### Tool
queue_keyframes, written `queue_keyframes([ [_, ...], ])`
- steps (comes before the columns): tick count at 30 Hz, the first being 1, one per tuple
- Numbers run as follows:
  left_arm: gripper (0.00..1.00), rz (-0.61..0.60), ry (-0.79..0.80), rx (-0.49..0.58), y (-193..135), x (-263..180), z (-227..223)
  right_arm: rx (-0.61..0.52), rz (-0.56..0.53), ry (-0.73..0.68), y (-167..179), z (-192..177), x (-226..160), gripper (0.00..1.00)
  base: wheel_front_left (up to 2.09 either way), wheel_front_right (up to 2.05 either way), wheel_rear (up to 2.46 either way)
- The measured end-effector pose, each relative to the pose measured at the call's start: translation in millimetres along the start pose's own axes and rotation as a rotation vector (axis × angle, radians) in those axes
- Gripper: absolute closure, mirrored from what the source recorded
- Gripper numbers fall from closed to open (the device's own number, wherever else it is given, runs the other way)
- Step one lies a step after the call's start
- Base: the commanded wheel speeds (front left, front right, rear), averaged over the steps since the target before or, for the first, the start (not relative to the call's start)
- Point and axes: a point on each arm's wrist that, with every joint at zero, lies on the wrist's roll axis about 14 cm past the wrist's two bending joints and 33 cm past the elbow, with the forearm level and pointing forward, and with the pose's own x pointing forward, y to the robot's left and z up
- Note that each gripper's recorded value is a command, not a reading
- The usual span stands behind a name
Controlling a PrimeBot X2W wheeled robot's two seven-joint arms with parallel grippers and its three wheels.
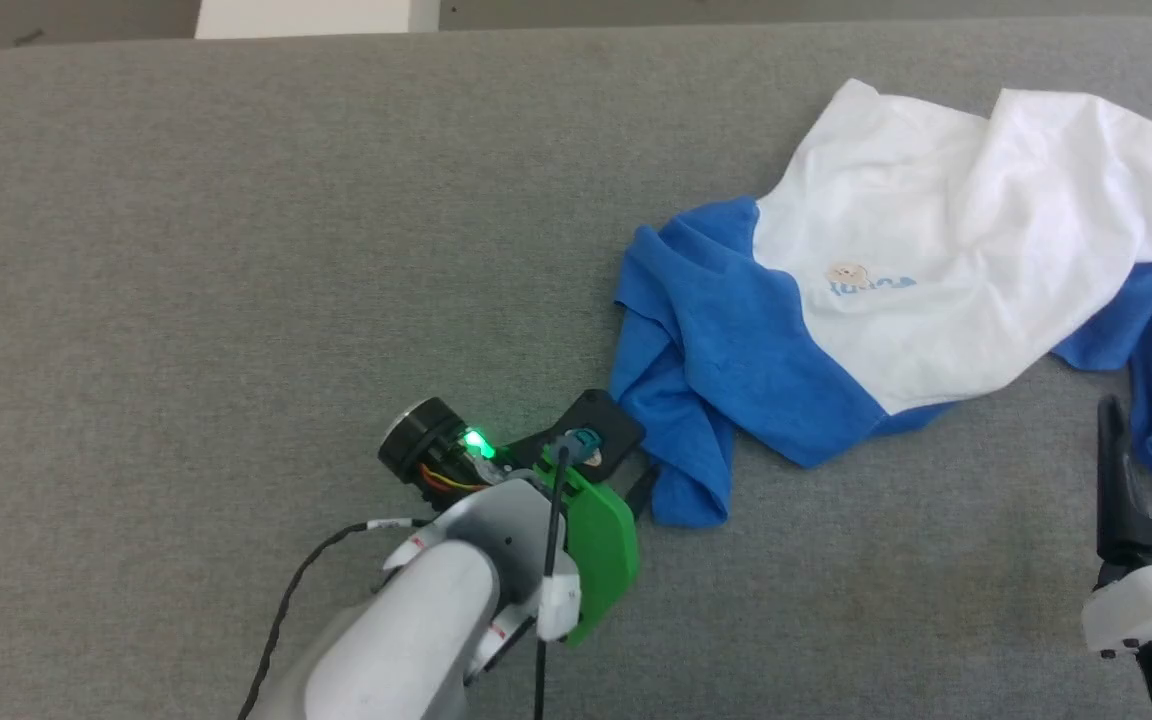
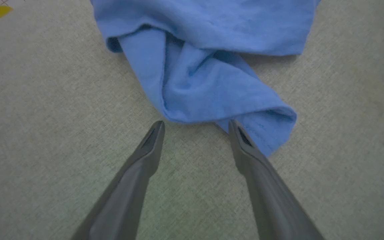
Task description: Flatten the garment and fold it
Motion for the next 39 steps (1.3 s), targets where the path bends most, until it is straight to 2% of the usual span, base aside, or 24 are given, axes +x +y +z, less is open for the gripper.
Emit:
queue_keyframes([
  [5,0.00,-0.034,0.060,-0.020,-3,18,-14,0.006,-0.013,0.024,-4,-8,1,0.00,0.00,0.00,0.00],
  [10,0.00,-0.083,0.035,0.013,-14,35,-10,0.013,-0.023,0.057,-7,-19,0,0.00,0.00,0.00,0.00],
  [11,0.62,-0.092,0.037,0.018,-17,37,-11,0.013,-0.024,0.062,-7,-21,0,0.00,0.00,0.00,0.00],
  [12,1.00,-0.102,0.038,0.022,-19,39,-13,0.014,-0.024,0.064,-7,-22,0,0.00,0.00,0.00,0.00],
  [17,1.00,-0.173,0.007,0.006,-41,41,-10,0.016,-0.022,0.063,-7,-21,1,0.00,0.00,0.00,0.00],
  [20,1.00,-0.151,-0.047,-0.024,-34,36,-2,0.017,-0.016,0.052,-5,-17,1,0.00,0.00,0.00,0.00],
  [23,1.00,-0.073,-0.122,-0.043,-12,26,12,0.019,-0.005,0.037,-1,-11,1,0.00,0.00,0.00,0.00],
  [27,1.00,0.106,-0.245,-0.098,36,-6,33,0.023,0.017,0.017,5,-3,0,0.00,0.00,0.00,0.00],
  [31,1.00,0.306,-0.305,-0.153,82,-57,31,0.024,0.039,0.007,12,1,-2,0.00,0.00,0.00,0.00],
  [36,1.00,0.553,-0.308,-0.273,124,-127,1,0.025,0.068,-0.010,22,9,-1,0.00,0.00,0.00,0.00],
  [39,1.00,0.721,-0.235,-0.351,141,-172,-42,0.023,0.086,-0.001,27,8,-2,0.00,0.00,0.00,0.00],
])
